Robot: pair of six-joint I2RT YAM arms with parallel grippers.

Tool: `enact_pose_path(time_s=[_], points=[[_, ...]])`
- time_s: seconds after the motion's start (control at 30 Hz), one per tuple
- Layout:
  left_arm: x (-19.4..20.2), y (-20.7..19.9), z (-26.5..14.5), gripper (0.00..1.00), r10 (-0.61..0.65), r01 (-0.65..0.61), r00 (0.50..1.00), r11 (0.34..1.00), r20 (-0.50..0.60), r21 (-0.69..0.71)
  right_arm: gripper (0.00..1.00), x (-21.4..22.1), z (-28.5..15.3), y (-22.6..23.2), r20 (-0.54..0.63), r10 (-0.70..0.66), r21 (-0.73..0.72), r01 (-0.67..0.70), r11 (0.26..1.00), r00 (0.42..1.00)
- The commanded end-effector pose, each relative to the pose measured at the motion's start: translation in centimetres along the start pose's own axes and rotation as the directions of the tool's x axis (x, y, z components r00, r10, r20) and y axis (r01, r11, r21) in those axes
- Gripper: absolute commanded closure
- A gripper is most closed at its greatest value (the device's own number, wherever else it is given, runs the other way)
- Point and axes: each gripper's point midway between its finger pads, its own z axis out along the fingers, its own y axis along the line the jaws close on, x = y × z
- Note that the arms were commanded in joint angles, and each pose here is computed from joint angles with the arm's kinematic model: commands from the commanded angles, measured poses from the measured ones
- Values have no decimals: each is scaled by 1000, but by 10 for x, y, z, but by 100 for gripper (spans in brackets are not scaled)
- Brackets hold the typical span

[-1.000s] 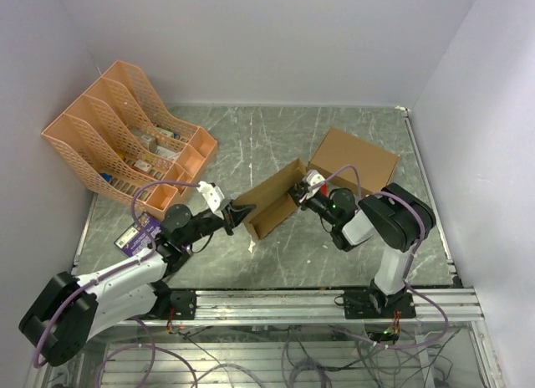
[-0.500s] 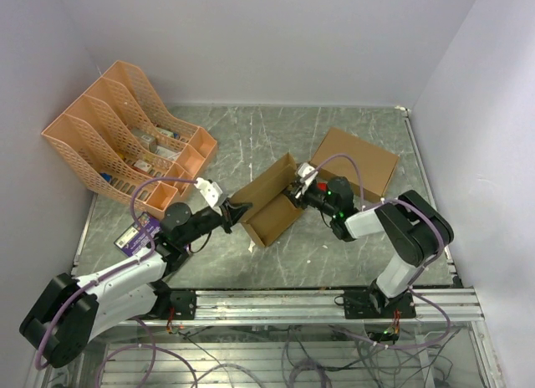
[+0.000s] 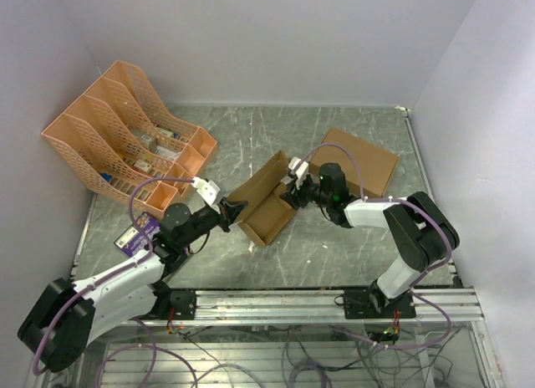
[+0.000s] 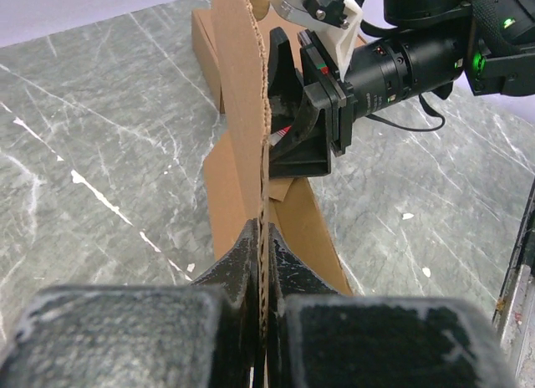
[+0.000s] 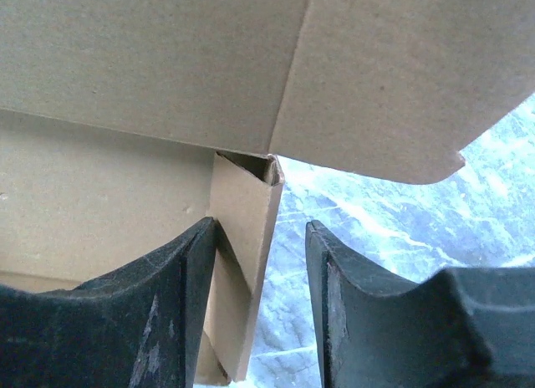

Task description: Fold the paper box

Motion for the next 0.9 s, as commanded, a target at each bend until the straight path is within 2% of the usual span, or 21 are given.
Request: enact_pose_path(time_s=[0.0, 0.23, 0.43, 0.53, 0.63, 0.7, 0.87], points=[[-17, 3, -4, 93, 15, -14, 998, 1000, 64, -25, 54, 7, 2, 1, -69, 39, -31, -41, 999, 997], [-10, 0, -3, 93, 0, 0, 998, 1000, 57, -3, 56, 21, 18, -3, -140, 61, -48, -68, 996, 988], [-1, 9, -1, 93, -37, 39, 998, 999, 45, -38, 60, 31, 27, -4, -192, 60, -54, -72, 996, 980], [1, 14, -1, 93, -52, 54, 998, 996, 42, -64, 69, 33, 30, -5, -209, 62, -49, -73, 996, 976], [2, 18, -2, 93, -66, 70, 997, 993, 41, -92, 90, 33, 34, -2, -230, 49, -51, -63, 997, 972], [3, 20, -3, 93, -72, 76, 996, 992, 43, -102, 100, 32, 35, -1, -238, 30, -37, -40, 999, 971], [2, 18, -5, 93, -54, 58, 998, 994, 45, -96, 100, 27, 38, 1, -254, -17, -23, 11, 1000, 967]])
